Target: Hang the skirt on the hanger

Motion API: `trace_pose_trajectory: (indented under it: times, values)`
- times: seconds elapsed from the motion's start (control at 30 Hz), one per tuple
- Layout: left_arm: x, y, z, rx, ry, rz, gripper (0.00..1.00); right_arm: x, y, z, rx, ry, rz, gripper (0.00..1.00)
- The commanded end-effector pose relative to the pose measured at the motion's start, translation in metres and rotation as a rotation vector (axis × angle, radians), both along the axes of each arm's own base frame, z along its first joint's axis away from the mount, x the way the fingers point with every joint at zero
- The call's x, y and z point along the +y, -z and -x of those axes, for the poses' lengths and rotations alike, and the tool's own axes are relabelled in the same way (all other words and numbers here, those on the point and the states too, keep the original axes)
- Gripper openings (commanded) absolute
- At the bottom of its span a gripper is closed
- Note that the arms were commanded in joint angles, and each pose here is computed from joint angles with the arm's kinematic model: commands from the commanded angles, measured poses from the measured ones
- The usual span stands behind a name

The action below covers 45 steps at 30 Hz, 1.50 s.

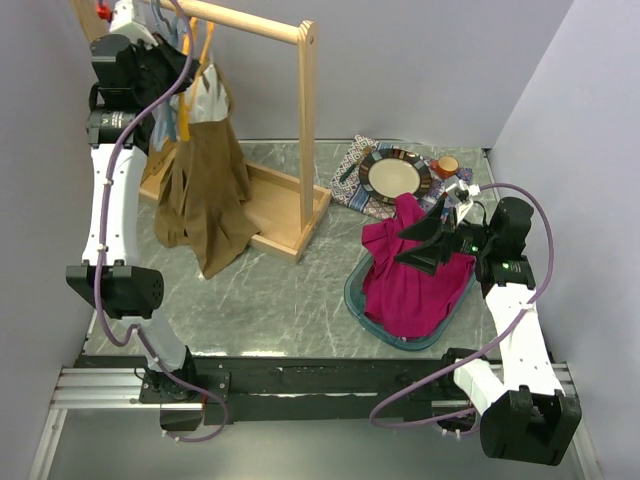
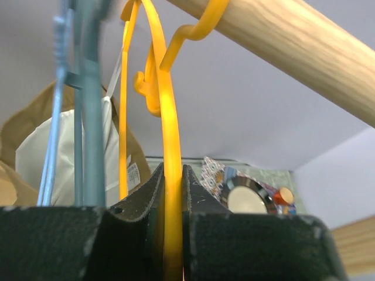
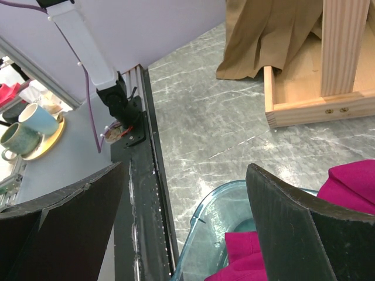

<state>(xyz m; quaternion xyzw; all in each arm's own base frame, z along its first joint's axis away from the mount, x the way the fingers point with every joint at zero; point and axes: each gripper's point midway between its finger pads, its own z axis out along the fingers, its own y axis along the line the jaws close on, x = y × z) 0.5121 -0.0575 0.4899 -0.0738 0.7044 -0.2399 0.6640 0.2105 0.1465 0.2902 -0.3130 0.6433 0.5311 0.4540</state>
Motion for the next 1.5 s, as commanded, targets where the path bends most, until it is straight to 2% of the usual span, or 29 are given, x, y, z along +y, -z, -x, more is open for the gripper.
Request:
trace_pose_trajectory:
  times: [0.0, 0.33, 0.43, 0.47, 0.57, 0.67, 0.8, 0.97, 1.0, 1.07, 1.1, 1.13, 1.17, 1.23, 1.27, 1.3, 1.37, 1.4, 1.47]
  values:
    - [-0.050, -0.063, 0.037, -0.203, 0.164, -0.013, 0.01, -0.001, -0.005, 0.002, -0.047, -0.016, 0.003, 0.91]
    - [-0.060, -0.036, 0.047, -0.119, 0.187, -0.011, 0.01, 0.000, -0.004, 0.003, -0.050, -0.020, 0.003, 0.91]
    - [-0.054, -0.035, 0.051, -0.106, 0.152, -0.003, 0.25, 0.000, -0.004, 0.003, -0.053, -0.022, 0.003, 0.91]
    - [-0.053, -0.036, 0.053, -0.106, 0.146, -0.003, 0.41, -0.001, -0.004, 0.003, -0.052, -0.021, 0.003, 0.91]
    - [-0.046, -0.047, 0.062, -0.120, 0.114, 0.008, 0.61, 0.000, -0.004, 0.003, -0.059, -0.024, 0.005, 0.91]
    - [-0.039, -0.063, 0.077, -0.148, 0.076, 0.016, 0.73, -0.001, -0.004, 0.002, -0.067, -0.027, 0.007, 0.91]
    - [-0.022, -0.081, 0.110, -0.181, -0.002, 0.006, 0.82, -0.004, -0.005, 0.002, -0.074, -0.018, 0.008, 0.91]
    - [-0.002, -0.076, 0.153, -0.184, -0.092, -0.023, 0.95, -0.014, -0.003, -0.005, -0.101, 0.035, 0.023, 0.91]
    - [0.000, -0.067, 0.168, -0.171, -0.096, -0.035, 0.97, -0.016, -0.004, -0.005, -0.080, 0.051, 0.025, 0.91]
    - [0.002, -0.053, 0.184, -0.153, -0.098, -0.048, 0.99, -0.026, 0.003, -0.021, -0.159, 0.146, 0.100, 0.91]
    - [0.004, -0.036, 0.201, -0.138, -0.098, -0.056, 0.99, -0.031, 0.009, -0.022, -0.094, 0.192, 0.140, 0.91]
    - [0.005, -0.026, 0.209, -0.131, -0.096, -0.059, 0.97, -0.038, 0.015, -0.030, -0.149, 0.230, 0.219, 0.91]
    - [0.003, -0.014, 0.218, -0.121, -0.080, -0.063, 0.97, -0.050, 0.025, -0.041, -0.110, 0.317, 0.297, 0.91]
    - [0.001, 0.024, 0.240, -0.082, -0.060, -0.053, 0.97, -0.065, 0.034, -0.051, -0.069, 0.384, 0.391, 0.91]
    - [-0.004, 0.037, 0.246, -0.073, -0.031, -0.044, 0.97, -0.078, 0.043, -0.059, -0.035, 0.443, 0.459, 0.91]
    - [-0.016, 0.069, 0.257, -0.034, 0.042, -0.026, 0.97, -0.085, 0.044, -0.062, -0.022, 0.476, 0.496, 0.90]
    - [-0.026, 0.095, 0.266, -0.009, 0.101, -0.002, 0.97, -0.092, 0.051, -0.067, -0.002, 0.518, 0.559, 0.90]
    - [-0.035, 0.125, 0.274, 0.033, 0.153, 0.023, 0.97, -0.096, 0.058, -0.072, 0.006, 0.553, 0.629, 0.90]
    - [-0.040, 0.142, 0.280, 0.031, 0.187, 0.036, 0.97, -0.096, 0.070, -0.075, 0.046, 0.588, 0.690, 0.90]
